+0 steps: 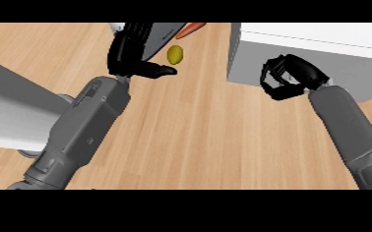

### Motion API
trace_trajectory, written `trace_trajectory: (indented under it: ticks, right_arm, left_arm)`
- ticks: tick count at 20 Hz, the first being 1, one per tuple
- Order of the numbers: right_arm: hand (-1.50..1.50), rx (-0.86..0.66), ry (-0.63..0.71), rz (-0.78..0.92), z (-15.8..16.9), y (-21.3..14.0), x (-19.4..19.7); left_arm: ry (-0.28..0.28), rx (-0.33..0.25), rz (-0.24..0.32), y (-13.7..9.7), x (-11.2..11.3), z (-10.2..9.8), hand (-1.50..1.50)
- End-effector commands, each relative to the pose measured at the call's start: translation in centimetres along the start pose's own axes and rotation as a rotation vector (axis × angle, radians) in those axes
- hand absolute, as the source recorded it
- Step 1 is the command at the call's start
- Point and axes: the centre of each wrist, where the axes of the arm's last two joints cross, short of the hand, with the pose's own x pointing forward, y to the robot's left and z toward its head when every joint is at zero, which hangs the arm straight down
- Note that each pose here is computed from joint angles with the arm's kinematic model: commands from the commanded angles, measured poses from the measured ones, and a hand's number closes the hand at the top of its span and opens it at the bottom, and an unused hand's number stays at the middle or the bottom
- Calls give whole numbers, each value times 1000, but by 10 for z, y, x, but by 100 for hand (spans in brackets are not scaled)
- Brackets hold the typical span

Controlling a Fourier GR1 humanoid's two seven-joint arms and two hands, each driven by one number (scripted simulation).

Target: Pick up the cup, place it into the drawer and close the drawer

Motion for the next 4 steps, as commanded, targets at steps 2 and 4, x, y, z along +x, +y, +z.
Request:
trace_trajectory:
  ticks: [2,4]
  right_arm:
    - [150,-278,-10,134,7,-83,53]
    - [150,-269,-22,122,9,-83,52]
  left_arm:
    - [7,-10,25,-1,-2,4,-150]
    - [-2,-18,8,5,1,4,-150]
